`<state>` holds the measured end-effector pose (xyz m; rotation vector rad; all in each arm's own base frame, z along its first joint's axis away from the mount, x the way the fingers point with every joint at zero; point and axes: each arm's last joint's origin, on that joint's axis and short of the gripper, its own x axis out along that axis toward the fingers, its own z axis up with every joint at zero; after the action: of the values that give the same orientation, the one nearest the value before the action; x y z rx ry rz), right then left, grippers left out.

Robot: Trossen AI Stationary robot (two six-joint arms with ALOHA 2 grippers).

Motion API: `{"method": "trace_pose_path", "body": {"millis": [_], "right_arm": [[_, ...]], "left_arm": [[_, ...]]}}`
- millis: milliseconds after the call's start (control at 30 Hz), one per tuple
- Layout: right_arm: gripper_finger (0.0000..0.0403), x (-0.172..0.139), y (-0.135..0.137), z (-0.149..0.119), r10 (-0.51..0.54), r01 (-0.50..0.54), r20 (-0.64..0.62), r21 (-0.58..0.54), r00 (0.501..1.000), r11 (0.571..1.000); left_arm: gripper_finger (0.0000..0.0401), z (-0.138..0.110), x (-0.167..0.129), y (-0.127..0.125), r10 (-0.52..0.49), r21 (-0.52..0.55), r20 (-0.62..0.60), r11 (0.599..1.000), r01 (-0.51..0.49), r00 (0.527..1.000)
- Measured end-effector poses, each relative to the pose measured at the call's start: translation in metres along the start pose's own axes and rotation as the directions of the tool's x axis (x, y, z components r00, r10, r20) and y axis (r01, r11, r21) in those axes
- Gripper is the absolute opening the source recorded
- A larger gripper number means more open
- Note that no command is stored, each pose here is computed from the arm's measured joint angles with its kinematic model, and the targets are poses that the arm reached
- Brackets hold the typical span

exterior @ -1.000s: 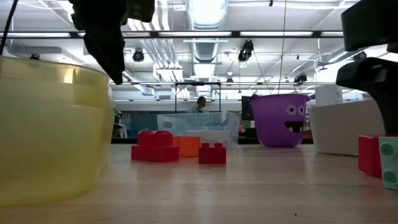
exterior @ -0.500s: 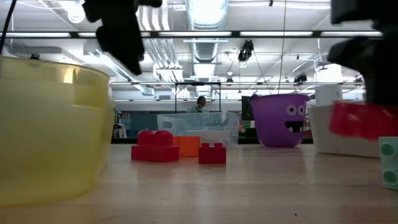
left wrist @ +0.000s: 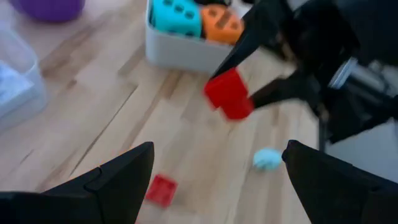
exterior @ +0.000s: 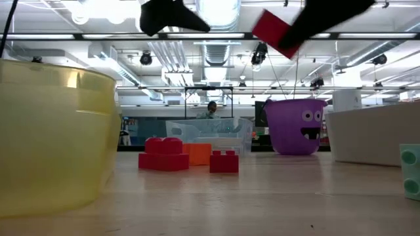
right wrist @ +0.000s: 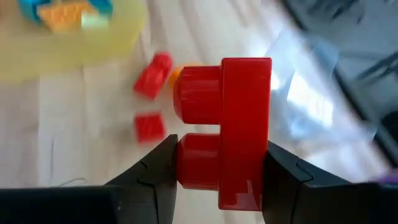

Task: Pick & Place Toys
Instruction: Put the red game piece into the yellow bin

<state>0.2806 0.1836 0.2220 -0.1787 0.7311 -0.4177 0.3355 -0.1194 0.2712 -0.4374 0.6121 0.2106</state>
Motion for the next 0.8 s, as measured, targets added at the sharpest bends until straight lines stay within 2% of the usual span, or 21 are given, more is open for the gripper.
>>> {"method": "trace_pose_path", "body": {"millis": [200,333,500,800], "right_arm": [[0.0155,0.008,-0.002,0.021,-0.064,0.071,0.156,-0.038,0.986,0.997],[0.0155,0.006,-0.003,0.032,-0.059,0.074,0.220,-0.057,0.974,0.996],[0.0155,0.006,-0.002,0.040,-0.048,0.074,0.265,-0.091,0.963,0.993],[0.0155,0.007,-0.004,0.044,-0.043,0.072,0.274,-0.093,0.961,0.993]], "left_arm": [[0.0358,0.010,0.001,-0.002,-0.043,-0.072,0.072,0.996,0.048,0.996],[0.0358,0.014,0.003,0.000,-0.045,-0.103,0.090,0.993,0.054,0.995],[0.0358,0.018,0.002,-0.002,-0.070,-0.118,0.127,0.989,0.085,0.989],[0.0358,0.019,0.005,0.000,-0.065,-0.116,0.131,0.990,0.080,0.989]]}}
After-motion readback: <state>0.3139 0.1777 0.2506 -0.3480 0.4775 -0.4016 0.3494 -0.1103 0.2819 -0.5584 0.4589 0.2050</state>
